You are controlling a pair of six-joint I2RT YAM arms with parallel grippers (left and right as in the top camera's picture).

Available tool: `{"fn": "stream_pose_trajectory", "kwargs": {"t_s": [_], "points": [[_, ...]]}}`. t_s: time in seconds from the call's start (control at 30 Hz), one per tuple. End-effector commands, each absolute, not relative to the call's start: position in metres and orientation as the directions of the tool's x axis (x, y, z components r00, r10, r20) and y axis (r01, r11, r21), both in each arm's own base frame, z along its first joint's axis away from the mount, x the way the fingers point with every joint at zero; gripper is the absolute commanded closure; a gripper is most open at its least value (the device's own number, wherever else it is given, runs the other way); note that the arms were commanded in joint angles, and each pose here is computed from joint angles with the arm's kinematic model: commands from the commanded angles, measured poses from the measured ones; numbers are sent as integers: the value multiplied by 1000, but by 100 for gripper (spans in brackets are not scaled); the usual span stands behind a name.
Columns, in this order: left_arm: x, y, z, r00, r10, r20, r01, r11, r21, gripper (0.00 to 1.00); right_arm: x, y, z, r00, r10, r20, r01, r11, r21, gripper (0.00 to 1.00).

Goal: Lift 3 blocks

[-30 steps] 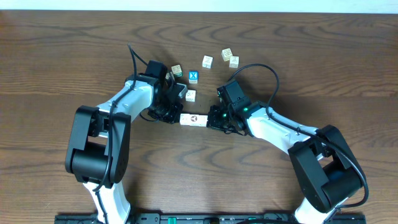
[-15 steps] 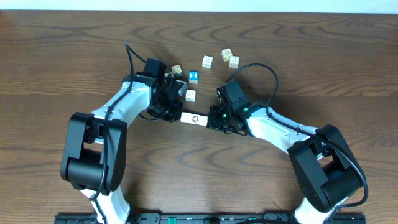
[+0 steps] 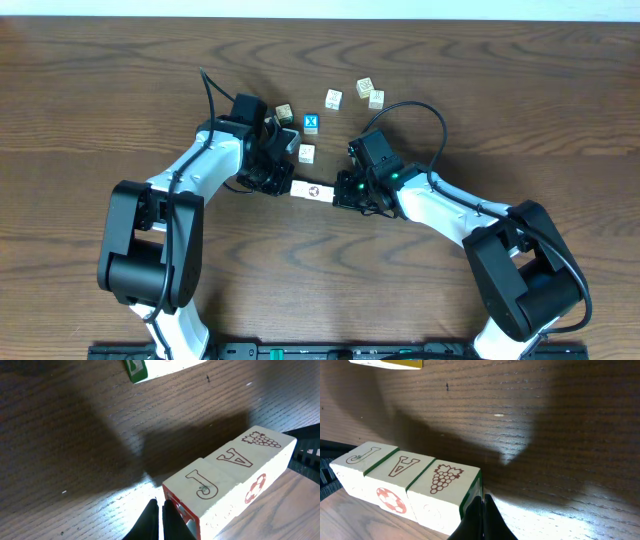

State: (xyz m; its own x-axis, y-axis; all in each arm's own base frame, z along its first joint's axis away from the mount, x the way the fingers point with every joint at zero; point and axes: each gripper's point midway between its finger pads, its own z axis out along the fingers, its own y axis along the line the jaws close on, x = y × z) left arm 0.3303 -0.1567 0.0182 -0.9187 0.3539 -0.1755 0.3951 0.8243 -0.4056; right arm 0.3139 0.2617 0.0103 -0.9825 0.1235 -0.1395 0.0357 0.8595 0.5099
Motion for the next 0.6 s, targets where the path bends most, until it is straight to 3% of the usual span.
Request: {"fn": "stream_pose_trajectory", "kwargs": {"t_s": [0.0, 0.57], "points": [[314, -193, 34, -901, 385, -200, 431, 731, -529, 93, 308, 296, 34, -991, 32, -131, -58, 777, 627, 99], [314, -193, 34, -904, 379, -196, 423, 735, -530, 93, 312, 299, 62, -978, 20, -206, -121, 753, 647, 99]]}}
